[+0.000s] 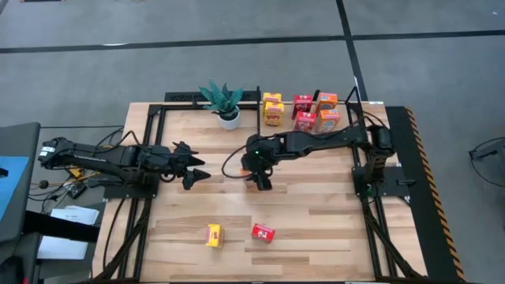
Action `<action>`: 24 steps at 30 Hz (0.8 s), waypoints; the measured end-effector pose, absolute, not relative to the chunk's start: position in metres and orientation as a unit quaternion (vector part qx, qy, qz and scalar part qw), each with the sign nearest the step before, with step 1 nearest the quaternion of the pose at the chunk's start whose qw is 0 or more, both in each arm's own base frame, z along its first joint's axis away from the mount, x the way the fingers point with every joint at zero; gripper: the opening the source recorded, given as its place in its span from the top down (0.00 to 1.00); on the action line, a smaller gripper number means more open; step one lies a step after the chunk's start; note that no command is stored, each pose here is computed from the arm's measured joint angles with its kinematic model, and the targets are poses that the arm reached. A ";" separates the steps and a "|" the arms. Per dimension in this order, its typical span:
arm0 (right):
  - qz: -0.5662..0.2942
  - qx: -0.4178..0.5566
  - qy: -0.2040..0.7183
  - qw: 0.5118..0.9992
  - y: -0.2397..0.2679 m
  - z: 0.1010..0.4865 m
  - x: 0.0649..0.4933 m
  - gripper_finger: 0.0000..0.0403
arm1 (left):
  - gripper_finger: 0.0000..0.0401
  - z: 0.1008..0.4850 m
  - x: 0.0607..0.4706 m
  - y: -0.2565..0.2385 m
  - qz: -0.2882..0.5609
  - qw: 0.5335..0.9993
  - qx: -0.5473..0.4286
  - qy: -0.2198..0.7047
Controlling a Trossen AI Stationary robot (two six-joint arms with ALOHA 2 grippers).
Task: Stack cereal on shelf
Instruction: Put the orange cereal box on the shelf aligned with orange cereal boxes
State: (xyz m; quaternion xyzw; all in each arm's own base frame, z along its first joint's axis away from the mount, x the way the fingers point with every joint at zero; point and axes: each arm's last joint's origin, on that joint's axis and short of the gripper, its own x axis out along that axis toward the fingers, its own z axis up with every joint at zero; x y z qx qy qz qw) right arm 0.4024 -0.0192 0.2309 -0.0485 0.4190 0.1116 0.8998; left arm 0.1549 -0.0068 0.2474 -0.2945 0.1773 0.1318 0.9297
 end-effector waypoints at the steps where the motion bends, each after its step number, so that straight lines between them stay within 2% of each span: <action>1: 0.107 -0.051 0.419 0.900 -0.019 0.233 0.401 0.41 | 0.10 0.247 0.155 -0.007 0.132 0.930 -0.293 0.178; 8: 0.084 -0.062 0.403 0.909 -0.022 0.255 0.395 0.41 | 0.10 0.248 0.155 -0.006 0.145 0.932 -0.284 0.172; 14: 0.069 -0.045 0.429 0.900 -0.025 0.252 0.390 0.39 | 0.10 0.247 0.155 -0.006 0.145 0.933 -0.279 0.174; 24: 0.068 -0.036 0.449 0.890 -0.025 0.250 0.387 0.20 | 0.10 0.248 0.155 -0.005 0.156 0.933 -0.277 0.169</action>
